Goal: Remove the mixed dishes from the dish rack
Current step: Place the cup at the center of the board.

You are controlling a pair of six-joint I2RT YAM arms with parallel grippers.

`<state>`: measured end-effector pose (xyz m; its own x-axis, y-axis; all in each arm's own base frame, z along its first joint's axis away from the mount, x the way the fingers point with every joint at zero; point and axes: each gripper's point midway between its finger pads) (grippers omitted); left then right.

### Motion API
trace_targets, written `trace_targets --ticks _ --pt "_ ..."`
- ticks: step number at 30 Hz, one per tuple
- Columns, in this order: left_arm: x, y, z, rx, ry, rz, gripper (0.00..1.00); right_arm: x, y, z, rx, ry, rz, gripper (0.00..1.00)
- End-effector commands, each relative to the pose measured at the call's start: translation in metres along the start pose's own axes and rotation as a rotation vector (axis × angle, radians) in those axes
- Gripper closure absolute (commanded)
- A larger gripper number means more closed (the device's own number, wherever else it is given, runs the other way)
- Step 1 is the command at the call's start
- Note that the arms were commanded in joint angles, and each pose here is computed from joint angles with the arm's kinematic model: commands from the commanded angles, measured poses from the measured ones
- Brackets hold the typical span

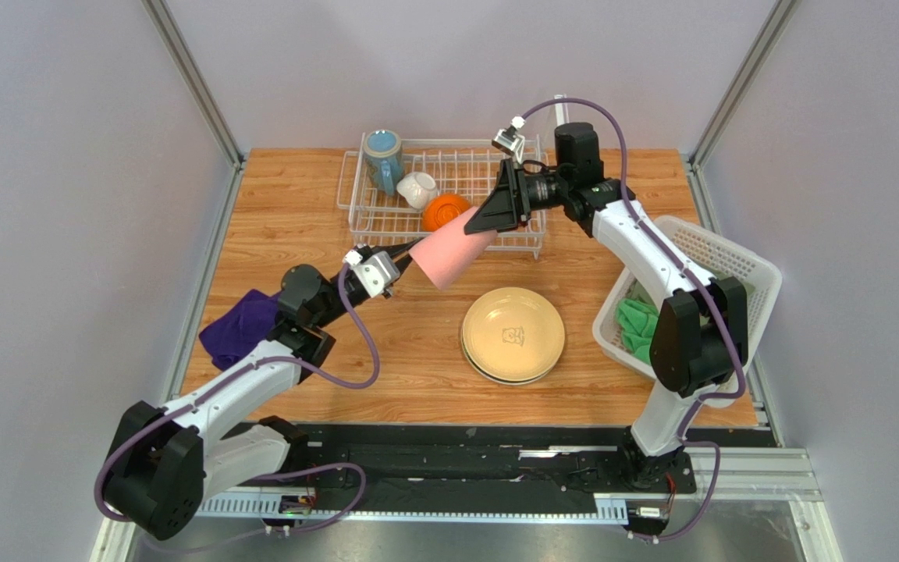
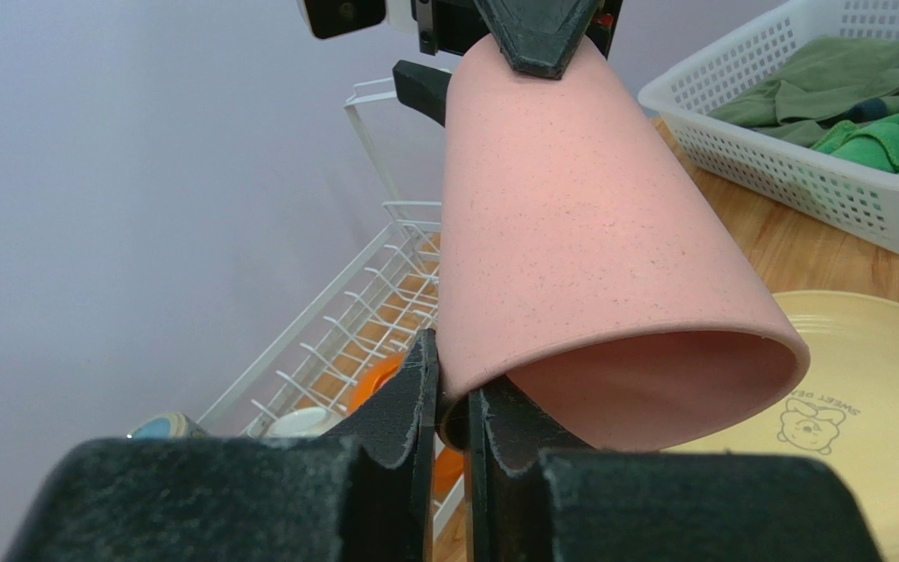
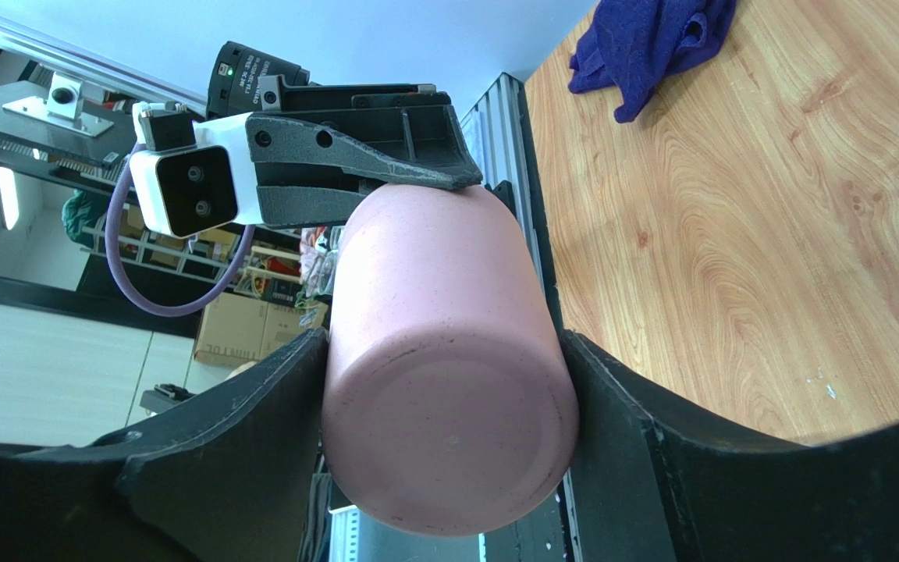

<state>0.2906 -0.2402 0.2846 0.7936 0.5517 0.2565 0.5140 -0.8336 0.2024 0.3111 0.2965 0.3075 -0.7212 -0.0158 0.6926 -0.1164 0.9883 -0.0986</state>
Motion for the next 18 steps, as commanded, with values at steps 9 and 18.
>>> trace_targets --ticks 9,18 --pt "-0.001 -0.007 -0.020 -0.043 0.004 -0.017 1.00 0.014 -0.001 -0.006 -0.009 -0.162 -0.002 0.49" --pt "0.000 -0.012 -0.025 -0.041 0.042 -0.029 1.00 0.018 -0.003 -0.008 -0.012 -0.182 0.019 0.07"
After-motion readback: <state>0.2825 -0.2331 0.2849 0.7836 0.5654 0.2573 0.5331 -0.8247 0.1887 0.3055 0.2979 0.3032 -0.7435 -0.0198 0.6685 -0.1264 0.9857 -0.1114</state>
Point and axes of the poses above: each gripper's point midway between its finger pads, its own y axis out along the fingers, its own x axis along the line the jaws close on, z = x × y, and after that the axes turned 12 degrees about -y, right-handed
